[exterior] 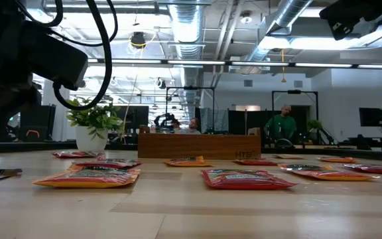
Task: Pick & Place Tea
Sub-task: Put the brown tea bag into the left of the wooden organizer
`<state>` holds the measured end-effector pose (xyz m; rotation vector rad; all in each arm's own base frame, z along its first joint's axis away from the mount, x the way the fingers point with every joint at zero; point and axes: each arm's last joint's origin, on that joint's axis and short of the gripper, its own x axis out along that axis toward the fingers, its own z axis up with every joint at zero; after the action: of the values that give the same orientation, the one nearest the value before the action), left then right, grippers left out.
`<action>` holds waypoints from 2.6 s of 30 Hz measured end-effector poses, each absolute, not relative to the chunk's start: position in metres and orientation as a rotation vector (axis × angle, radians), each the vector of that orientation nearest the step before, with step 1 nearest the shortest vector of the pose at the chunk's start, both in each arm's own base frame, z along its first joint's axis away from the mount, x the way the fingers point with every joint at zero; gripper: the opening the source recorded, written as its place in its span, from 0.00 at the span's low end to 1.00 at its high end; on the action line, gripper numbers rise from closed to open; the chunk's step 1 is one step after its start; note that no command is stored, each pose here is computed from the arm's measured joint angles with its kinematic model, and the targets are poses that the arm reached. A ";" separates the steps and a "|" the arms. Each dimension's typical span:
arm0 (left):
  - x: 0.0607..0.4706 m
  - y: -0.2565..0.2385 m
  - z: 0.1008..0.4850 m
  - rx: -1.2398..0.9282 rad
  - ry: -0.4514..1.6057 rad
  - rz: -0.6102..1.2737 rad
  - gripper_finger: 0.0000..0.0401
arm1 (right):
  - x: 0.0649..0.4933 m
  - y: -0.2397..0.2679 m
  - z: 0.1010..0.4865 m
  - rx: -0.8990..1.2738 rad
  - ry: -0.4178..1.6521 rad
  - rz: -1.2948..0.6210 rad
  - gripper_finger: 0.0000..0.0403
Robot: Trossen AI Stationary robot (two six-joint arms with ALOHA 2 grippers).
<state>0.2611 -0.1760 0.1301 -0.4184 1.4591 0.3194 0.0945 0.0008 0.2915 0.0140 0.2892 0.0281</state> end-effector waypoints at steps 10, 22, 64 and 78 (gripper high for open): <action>0.265 -0.177 0.147 -0.347 1.491 0.404 0.00 | 0.094 0.001 0.291 0.013 0.289 0.028 0.00; 0.281 -0.171 0.232 -0.089 1.343 0.639 0.00 | 0.094 0.001 0.292 0.013 0.289 0.029 0.00; 0.393 0.008 0.203 0.568 1.389 0.670 0.00 | 0.094 0.002 0.292 0.042 0.290 0.048 0.00; 0.390 0.007 0.203 0.495 1.391 0.711 0.00 | 0.094 0.002 0.292 0.042 0.290 0.049 0.00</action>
<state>0.3895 0.0069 0.2027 0.4952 1.3910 0.7110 0.0944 0.0015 0.2917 0.0422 0.2896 0.0490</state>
